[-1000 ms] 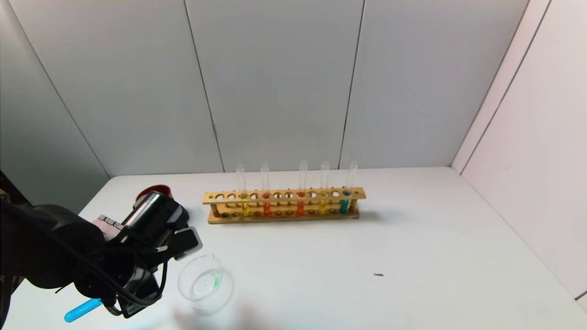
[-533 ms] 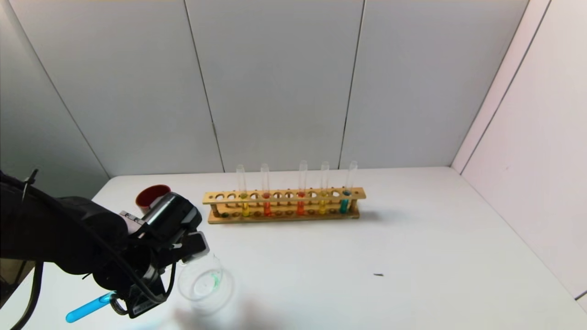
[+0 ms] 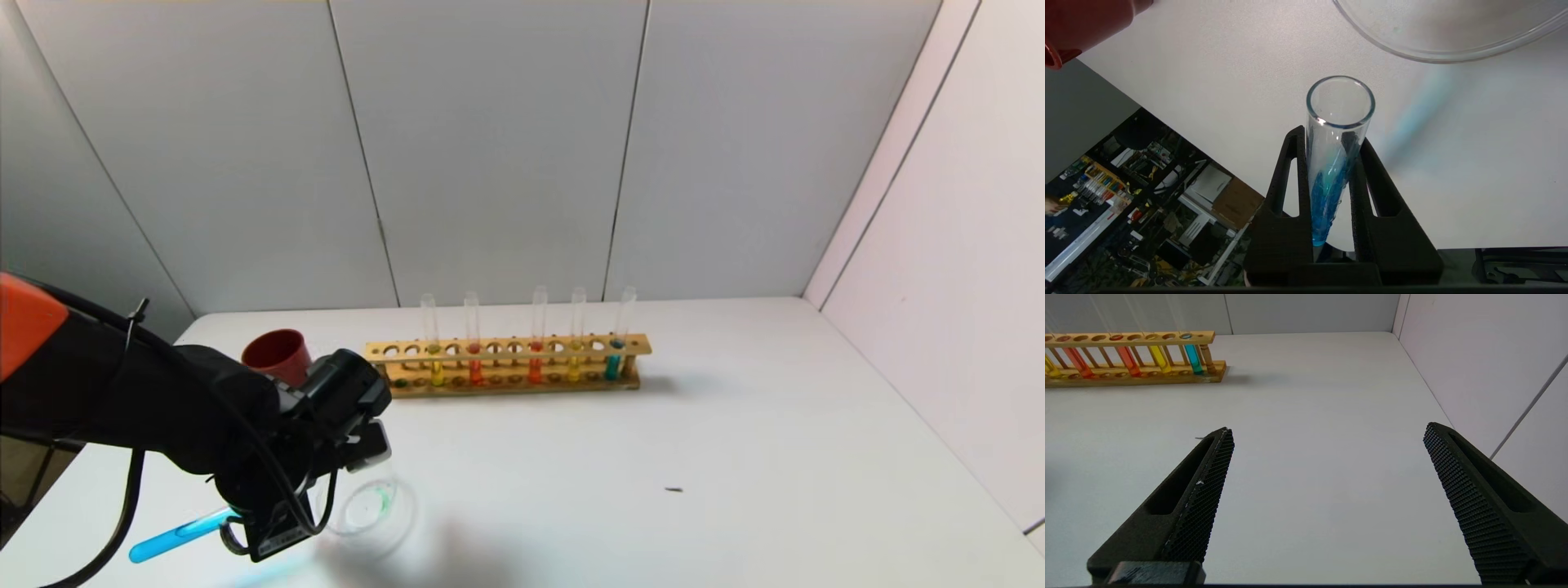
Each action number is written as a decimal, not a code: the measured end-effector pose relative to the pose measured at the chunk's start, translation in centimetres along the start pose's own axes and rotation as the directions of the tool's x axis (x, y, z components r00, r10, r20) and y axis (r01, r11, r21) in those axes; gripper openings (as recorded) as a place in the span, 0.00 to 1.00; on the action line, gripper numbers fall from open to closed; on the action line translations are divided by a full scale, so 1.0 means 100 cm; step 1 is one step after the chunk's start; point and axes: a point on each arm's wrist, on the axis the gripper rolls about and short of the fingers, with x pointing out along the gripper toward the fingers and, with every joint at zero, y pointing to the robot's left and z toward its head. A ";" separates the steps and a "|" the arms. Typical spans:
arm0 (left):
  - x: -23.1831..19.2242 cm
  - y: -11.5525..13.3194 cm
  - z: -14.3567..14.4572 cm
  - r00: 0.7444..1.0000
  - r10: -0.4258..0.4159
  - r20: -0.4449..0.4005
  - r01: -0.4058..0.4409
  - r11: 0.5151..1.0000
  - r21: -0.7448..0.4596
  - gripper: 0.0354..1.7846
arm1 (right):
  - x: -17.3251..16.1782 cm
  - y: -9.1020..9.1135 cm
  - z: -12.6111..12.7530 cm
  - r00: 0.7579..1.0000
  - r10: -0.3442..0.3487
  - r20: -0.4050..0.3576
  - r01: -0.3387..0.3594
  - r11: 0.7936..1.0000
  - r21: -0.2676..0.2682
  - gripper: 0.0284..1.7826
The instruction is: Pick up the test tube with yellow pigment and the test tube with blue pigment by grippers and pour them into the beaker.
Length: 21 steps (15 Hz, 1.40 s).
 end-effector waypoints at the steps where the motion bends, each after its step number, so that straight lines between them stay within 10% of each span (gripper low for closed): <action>1: 0.000 -0.001 0.002 1.000 0.000 -0.012 0.000 1.000 0.014 0.16 | 0.000 0.000 0.000 1.000 0.000 0.000 0.000 1.000 0.000 0.95; 21: -0.007 -0.010 0.025 0.991 0.016 -0.136 0.009 0.984 0.177 0.16 | 0.000 0.000 0.000 1.000 0.000 0.000 0.000 1.000 0.000 0.95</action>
